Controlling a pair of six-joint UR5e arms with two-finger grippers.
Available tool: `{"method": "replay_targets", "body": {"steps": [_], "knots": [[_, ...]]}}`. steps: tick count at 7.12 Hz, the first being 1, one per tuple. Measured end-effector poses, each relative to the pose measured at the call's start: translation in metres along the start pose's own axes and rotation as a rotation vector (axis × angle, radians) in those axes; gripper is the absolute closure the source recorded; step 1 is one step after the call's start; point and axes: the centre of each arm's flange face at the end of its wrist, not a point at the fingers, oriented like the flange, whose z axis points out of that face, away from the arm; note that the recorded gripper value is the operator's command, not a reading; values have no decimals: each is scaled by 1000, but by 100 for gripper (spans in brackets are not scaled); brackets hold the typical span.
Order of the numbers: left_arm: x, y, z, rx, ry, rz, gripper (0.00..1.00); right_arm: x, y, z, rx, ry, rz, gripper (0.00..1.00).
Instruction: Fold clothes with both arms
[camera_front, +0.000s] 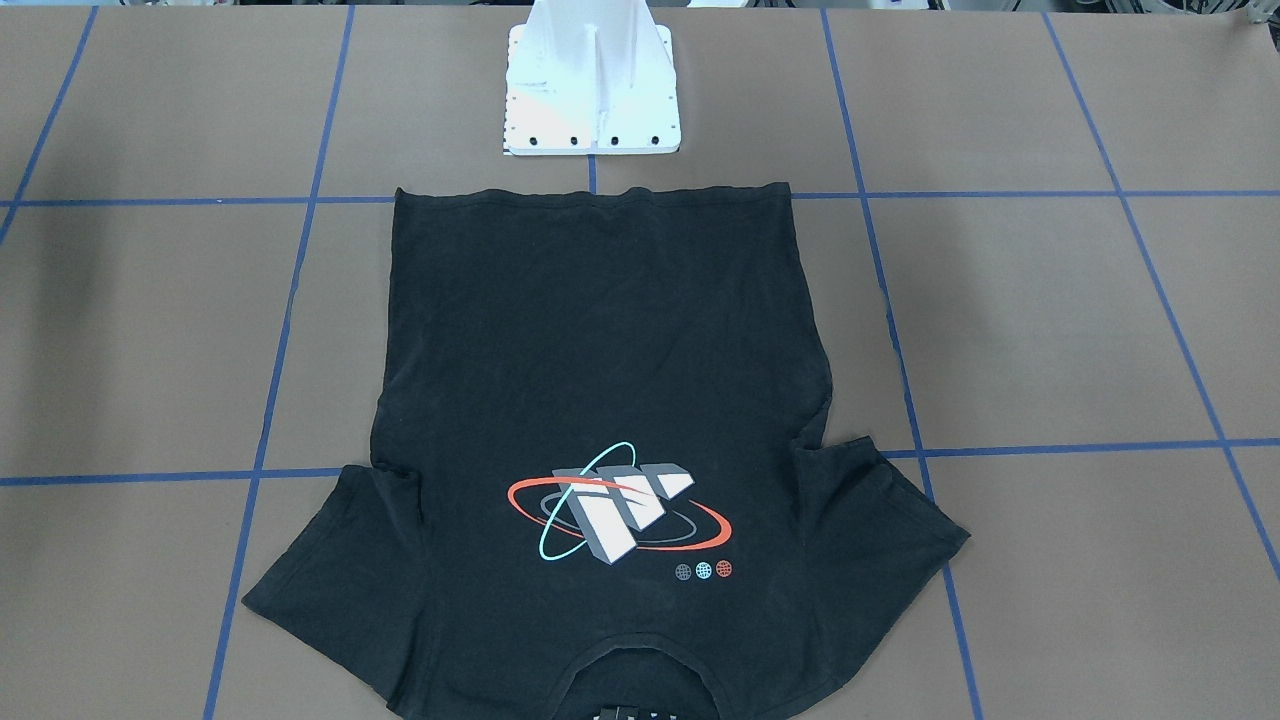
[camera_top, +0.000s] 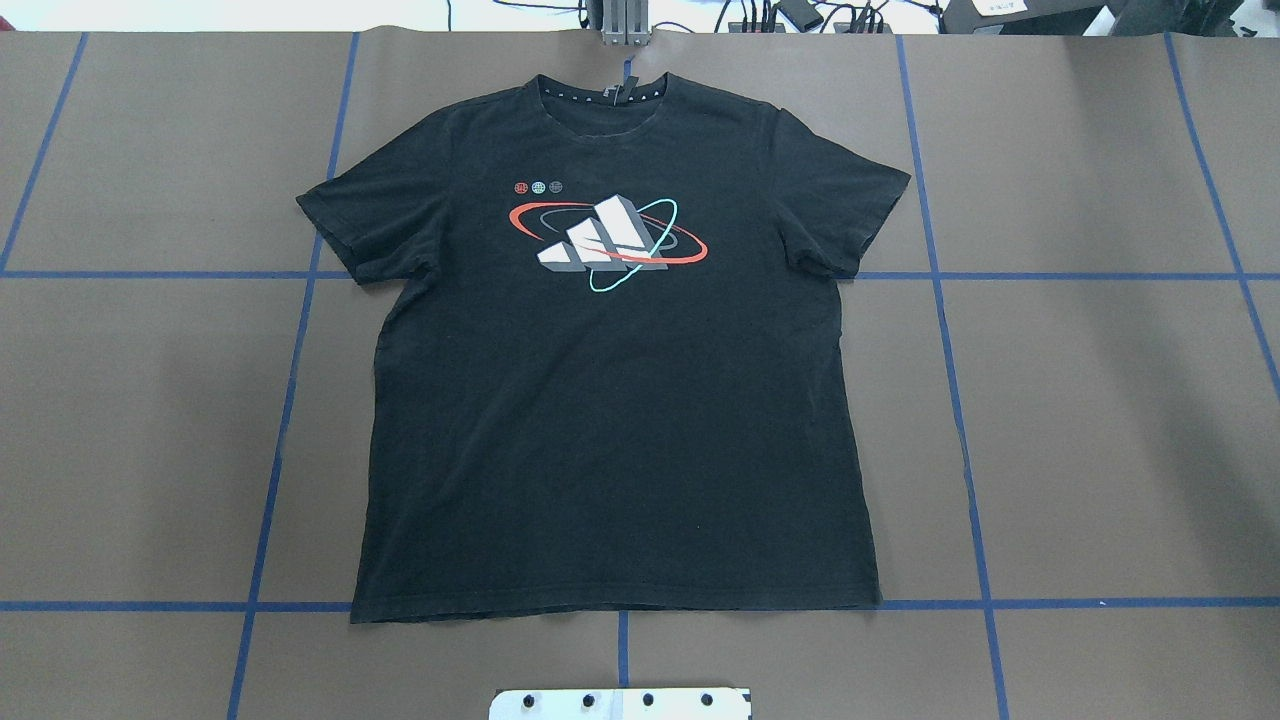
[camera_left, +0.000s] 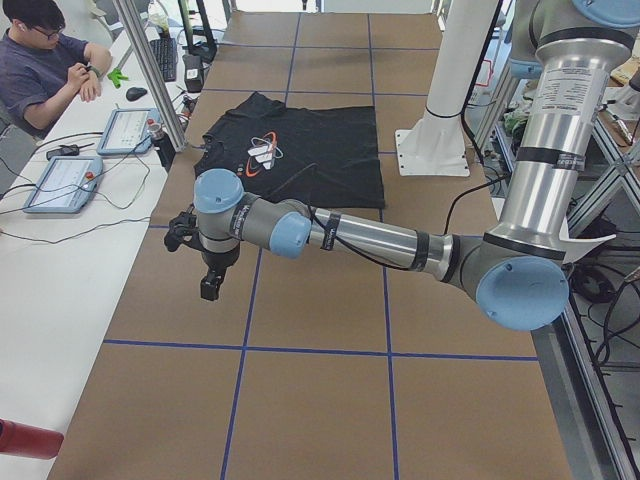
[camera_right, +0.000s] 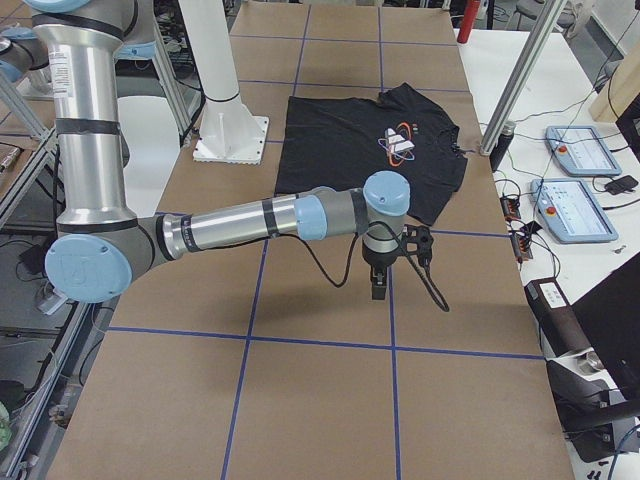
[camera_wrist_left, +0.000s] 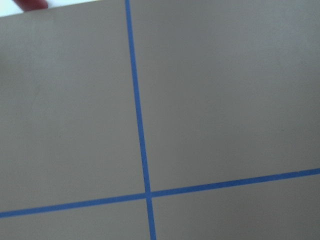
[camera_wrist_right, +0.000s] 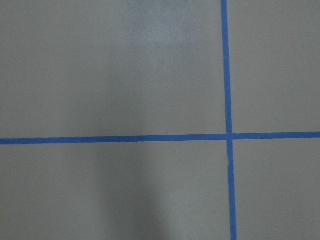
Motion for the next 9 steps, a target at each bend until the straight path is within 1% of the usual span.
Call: {"method": "replay_targets", "body": {"steps": [1, 2, 3, 4, 6, 7, 8, 9], "knots": [[4, -7, 11, 40, 14, -3, 1, -29, -13, 3, 0, -10, -2, 0], [19, -25, 11, 91, 34, -43, 1, -64, -31, 9, -3, -22, -33, 0], [41, -51, 6, 133, 56, -57, 1, -96, -56, 15, -9, -33, -57, 0], [57, -72, 4, 153, 71, -52, 1, -124, -77, 24, -8, -46, -92, 0], [71, -94, 13, 166, 83, -28, 1, -148, -96, 57, 52, -92, -214, 0], [79, -100, 25, 165, 90, -9, 1, -149, -103, 75, 75, -110, -249, 0], [84, -105, 36, 164, 99, -8, 1, -157, -112, 86, 88, -122, -275, 0], [89, -109, 42, 171, 110, -18, 1, -172, -123, 93, 97, -123, -287, 0]]}}
